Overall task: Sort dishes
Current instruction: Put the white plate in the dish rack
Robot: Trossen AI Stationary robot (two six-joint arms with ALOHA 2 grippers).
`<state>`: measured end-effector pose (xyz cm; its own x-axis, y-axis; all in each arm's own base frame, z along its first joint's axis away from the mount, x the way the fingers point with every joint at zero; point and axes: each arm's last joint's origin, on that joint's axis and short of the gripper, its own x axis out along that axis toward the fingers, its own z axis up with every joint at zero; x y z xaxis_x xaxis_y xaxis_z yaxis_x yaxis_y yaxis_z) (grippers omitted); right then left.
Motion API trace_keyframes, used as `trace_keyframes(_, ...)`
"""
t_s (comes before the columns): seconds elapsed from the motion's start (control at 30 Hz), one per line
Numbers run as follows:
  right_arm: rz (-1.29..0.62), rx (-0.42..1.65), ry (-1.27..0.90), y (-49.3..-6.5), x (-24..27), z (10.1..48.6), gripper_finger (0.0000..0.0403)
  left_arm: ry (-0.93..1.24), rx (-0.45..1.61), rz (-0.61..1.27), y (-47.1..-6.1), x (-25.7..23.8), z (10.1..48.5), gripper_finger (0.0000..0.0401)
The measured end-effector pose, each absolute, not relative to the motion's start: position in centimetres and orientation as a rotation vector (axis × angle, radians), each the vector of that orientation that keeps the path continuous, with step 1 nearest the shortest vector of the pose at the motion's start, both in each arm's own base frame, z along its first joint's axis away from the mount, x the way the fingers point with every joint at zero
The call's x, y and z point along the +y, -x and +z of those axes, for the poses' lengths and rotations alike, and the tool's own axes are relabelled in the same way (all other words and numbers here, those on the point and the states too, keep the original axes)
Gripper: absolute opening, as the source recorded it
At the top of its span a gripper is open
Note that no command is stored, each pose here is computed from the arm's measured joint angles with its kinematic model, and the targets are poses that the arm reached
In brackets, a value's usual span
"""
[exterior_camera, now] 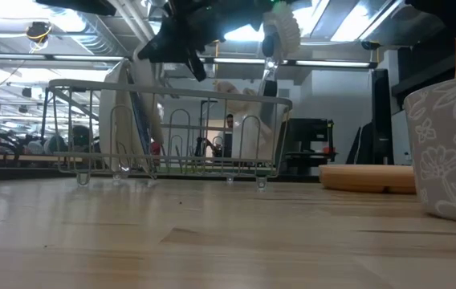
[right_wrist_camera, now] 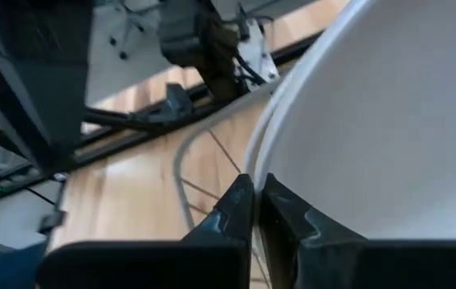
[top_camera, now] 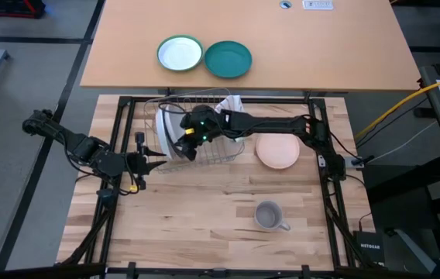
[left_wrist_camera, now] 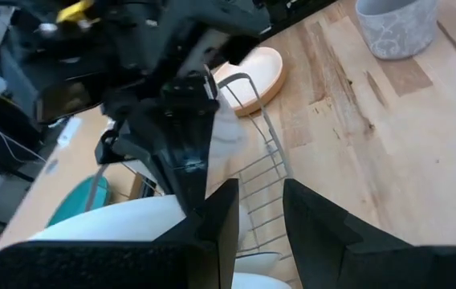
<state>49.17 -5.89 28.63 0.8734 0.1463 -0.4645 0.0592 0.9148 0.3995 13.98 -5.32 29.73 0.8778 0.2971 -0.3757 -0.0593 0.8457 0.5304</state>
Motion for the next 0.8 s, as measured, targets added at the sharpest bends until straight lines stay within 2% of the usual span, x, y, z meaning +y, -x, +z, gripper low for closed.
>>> trace_keyframes(0.27,0.113,0.483,-0.47,-49.4,-5.6,29.0,0.0017,-0.604,0.474,0.179,-14.0,-5.3,29.7,0.009)
trace_keyframes(0.8,0.054,0.543,-0.513,-49.0,-6.6,28.3,0.0017,-0.676,0.482,0.162,-14.0,-5.3,29.7,0.009)
